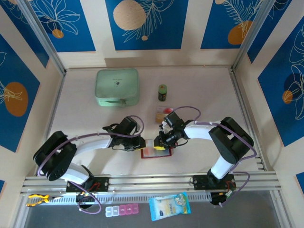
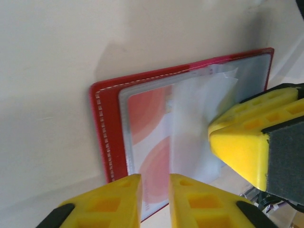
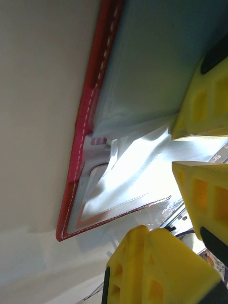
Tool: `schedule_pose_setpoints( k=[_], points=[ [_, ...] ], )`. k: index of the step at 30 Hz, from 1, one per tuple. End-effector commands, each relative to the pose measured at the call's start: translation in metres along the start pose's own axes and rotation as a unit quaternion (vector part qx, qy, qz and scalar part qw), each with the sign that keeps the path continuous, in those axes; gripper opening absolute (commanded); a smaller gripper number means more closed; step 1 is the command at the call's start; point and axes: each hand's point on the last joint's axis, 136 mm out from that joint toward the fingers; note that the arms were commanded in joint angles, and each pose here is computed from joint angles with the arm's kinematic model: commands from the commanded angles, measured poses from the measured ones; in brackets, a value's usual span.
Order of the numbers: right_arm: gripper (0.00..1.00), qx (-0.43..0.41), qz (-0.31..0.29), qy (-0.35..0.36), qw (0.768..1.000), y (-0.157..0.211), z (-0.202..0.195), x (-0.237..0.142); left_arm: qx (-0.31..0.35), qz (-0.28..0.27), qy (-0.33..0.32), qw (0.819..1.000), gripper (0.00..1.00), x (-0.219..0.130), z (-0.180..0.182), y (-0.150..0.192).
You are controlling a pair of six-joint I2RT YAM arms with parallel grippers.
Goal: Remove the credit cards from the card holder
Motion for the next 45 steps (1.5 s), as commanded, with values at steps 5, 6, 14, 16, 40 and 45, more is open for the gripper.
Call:
schedule_pose_setpoints(
  k=[5, 6, 14, 16, 40, 45],
  points=[
    [0.19, 0.021, 0.016, -0.009, 1.000, 0.007, -0.011, 0.005, -0.001, 0.018, 0.028, 0.999, 0.26, 0.013, -0.020, 0.003],
    [0.19, 0.023, 0.015, -0.010, 1.000, 0.007, -0.012, 0.004, -0.002, 0.019, 0.029, 0.999, 0.27, 0.014, -0.020, 0.003],
    [0.19, 0.028, 0.015, -0.014, 0.999, 0.008, -0.015, 0.003, -0.004, 0.025, 0.028, 0.999, 0.29, 0.020, -0.021, 0.004],
    [0.19, 0.028, 0.015, -0.014, 0.999, 0.008, -0.015, 0.003, -0.005, 0.026, 0.029, 0.999, 0.28, 0.021, -0.021, 0.004],
    [0.24, -0.005, -0.023, -0.010, 1.000, 0.002, 0.012, -0.026, 0.000, 0.030, 0.056, 0.998, 0.17, 0.020, -0.042, 0.003],
    [0.26, -0.015, -0.047, 0.004, 0.999, 0.000, 0.017, -0.046, 0.006, 0.032, 0.061, 0.998, 0.17, 0.018, -0.051, 0.004]
  ],
)
Point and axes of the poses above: each hand's point on the last joint's axis, 136 mm out from that joint toward the fingers, its own x axis out along the fingers, its own z axis along the line the jaws close on, y = z × x, and after that the axes turned 10 degrees about -x, right-handed
